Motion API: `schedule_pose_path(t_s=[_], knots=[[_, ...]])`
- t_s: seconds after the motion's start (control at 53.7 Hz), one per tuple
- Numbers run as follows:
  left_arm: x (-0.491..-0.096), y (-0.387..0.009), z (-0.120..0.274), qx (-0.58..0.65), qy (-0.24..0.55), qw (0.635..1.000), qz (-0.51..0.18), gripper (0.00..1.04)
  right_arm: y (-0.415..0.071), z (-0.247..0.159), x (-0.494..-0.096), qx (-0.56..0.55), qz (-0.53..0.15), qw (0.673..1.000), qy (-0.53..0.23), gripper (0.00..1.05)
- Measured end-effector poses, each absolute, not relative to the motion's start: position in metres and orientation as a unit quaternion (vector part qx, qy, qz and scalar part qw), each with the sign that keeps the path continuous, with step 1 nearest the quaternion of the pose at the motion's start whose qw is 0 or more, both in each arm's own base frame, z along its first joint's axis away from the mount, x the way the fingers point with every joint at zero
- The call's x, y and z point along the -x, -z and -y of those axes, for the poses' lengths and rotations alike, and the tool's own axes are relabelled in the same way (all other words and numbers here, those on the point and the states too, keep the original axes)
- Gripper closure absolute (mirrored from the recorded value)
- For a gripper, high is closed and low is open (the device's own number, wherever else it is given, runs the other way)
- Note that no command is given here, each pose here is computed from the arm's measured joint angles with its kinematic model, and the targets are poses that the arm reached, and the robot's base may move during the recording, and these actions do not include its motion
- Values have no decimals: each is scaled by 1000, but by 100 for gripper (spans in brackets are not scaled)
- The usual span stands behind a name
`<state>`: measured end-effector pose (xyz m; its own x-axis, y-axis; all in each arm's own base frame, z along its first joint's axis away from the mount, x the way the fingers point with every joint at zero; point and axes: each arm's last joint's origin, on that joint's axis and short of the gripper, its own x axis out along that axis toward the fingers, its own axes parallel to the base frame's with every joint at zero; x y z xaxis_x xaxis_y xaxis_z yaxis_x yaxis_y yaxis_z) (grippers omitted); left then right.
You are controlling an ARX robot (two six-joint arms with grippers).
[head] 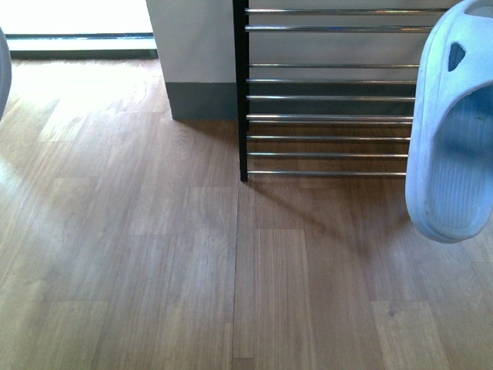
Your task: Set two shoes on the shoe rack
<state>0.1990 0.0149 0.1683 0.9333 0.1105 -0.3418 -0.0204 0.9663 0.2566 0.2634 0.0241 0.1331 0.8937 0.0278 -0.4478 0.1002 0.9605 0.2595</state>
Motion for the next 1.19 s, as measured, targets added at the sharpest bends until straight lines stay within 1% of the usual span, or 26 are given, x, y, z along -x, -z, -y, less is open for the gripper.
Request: schedule_pose_path(t_s=[0.186,1.191], knots=[[-199,-168,-16,-126,-41,975,-181,103,-133,-27,-263,-140,-231,963,9,103],[-199,-168,-16,-125,-38,975,-180,103,-133,-25,-263,-139,-231,963,15,103]])
